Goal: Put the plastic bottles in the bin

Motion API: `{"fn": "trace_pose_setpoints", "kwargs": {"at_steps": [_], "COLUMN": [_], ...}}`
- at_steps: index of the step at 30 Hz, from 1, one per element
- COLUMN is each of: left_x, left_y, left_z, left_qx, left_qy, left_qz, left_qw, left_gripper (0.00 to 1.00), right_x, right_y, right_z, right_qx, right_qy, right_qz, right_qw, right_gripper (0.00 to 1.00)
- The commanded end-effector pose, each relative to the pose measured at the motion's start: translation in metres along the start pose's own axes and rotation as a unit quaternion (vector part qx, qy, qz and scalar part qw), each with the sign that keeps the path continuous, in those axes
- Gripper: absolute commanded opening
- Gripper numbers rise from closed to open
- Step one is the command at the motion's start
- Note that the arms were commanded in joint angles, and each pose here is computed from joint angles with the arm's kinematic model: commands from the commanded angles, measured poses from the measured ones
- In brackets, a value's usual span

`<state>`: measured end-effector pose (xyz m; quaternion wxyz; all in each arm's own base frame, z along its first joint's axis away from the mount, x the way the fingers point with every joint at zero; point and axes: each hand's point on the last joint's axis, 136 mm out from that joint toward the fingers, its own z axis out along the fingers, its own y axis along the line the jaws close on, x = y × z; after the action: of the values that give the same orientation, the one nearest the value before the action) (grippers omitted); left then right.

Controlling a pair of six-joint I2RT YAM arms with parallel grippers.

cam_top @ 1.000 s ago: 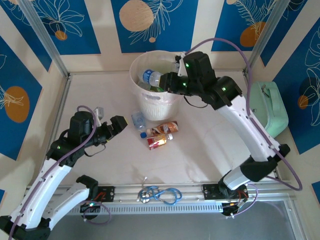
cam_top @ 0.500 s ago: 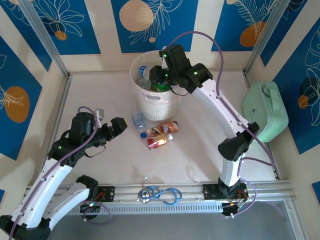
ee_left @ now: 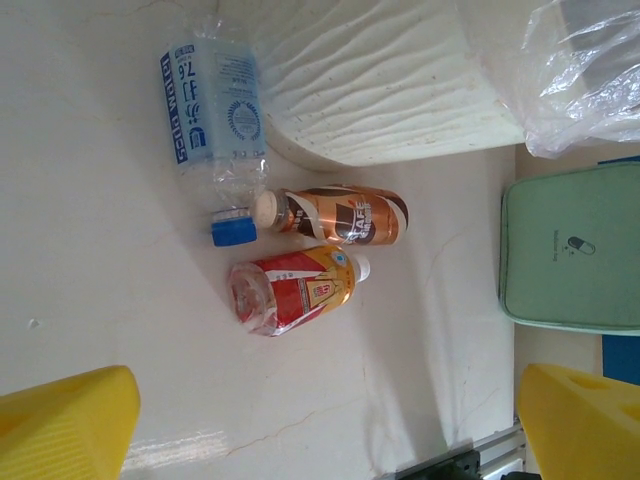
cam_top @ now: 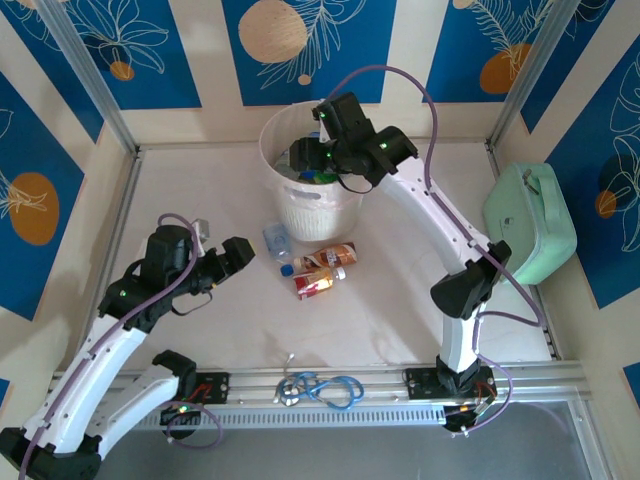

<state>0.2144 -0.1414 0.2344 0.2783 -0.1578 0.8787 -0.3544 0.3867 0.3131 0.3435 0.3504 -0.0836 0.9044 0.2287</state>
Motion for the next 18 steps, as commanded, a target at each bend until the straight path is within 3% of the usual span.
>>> {"fn": "trace_pose_setpoints", "kwargs": {"at_steps": [1,8,14,18], "left_x": [-0.005,-0.006,-0.006,-0.007], "left_y": [0.008,0.015,0.026,0.040], "left_z": [0.003,0.009,0.027,0.047], "left_qx": [-0.013,-0.021,-0.037,-0.062], "left_qy": [-0.011,-0.015,-0.009,-0.005], "left_qz": [-0.014,-0.018,-0.019,-0.030], "left_qw": [1.000,1.000,0.999,0.998], "left_gripper": [0.95,0.94,0.92,0.88], "right_x": [-0.015,0.015,0.075,0.119], "right_y": [0.021,0.041,0.045,0.026], "right_z": [-0.052,-0.088,-0.118,-0.129], "right_qx": [-0.021,-0.021,-0.028,-0.021], "right_qy": [-0.046,-0.052,-0.043,-0.028], "right_qz": [-0.026,-0.053,-0.056,-0.028], "right_qw": [0.998,0.997,0.997,0.999], "right_gripper": [0.65,0.64,0.64,0.64]}}
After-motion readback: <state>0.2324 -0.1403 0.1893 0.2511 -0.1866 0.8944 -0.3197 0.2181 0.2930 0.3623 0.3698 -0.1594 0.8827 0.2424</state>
